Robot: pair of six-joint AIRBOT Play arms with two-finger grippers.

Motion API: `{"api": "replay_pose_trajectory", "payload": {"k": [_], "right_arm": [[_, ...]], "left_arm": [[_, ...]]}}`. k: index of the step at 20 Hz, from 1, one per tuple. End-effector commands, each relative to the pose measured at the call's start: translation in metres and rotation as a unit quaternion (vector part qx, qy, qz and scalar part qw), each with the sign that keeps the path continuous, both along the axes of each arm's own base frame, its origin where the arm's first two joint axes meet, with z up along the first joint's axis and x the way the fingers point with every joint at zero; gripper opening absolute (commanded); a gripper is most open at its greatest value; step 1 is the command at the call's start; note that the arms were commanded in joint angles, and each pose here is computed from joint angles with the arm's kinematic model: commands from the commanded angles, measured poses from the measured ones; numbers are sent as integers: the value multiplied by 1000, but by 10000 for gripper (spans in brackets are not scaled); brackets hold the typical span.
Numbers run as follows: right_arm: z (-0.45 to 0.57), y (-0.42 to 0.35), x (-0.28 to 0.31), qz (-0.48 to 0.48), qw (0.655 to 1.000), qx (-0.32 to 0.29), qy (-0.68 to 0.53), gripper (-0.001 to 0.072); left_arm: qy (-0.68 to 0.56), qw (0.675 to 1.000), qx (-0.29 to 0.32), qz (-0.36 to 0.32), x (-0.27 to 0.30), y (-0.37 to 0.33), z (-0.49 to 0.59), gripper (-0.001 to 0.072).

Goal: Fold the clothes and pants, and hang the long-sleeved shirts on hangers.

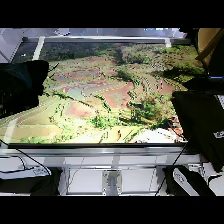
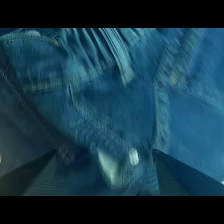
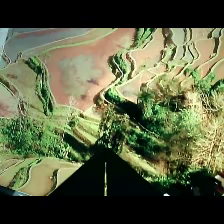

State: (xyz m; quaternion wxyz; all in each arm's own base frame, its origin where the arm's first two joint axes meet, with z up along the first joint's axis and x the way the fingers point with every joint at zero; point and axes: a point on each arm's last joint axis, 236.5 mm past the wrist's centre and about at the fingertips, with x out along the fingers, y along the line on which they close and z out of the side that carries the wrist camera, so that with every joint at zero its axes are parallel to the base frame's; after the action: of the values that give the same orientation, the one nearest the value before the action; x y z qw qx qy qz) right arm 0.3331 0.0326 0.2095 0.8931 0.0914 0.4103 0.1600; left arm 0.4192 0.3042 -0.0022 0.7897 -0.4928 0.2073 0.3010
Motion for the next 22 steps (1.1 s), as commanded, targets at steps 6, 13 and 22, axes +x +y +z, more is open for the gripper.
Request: {"api": "replay_pose_trajectory", "payload": {"k": [6,13,22], "right_arm": [[1,-1,2,-7,1000,4,-2,47],[4,-3,6,-12,1000,3,-11,47],[2,-96,-26,-87,974,-203,46,47]], "left_arm": [[-18,998,-51,26,37,31,-40,712],[-26,999,9,-38,47,27,-2,14],[-206,899,242,-302,-4,-209,315,13]]}}
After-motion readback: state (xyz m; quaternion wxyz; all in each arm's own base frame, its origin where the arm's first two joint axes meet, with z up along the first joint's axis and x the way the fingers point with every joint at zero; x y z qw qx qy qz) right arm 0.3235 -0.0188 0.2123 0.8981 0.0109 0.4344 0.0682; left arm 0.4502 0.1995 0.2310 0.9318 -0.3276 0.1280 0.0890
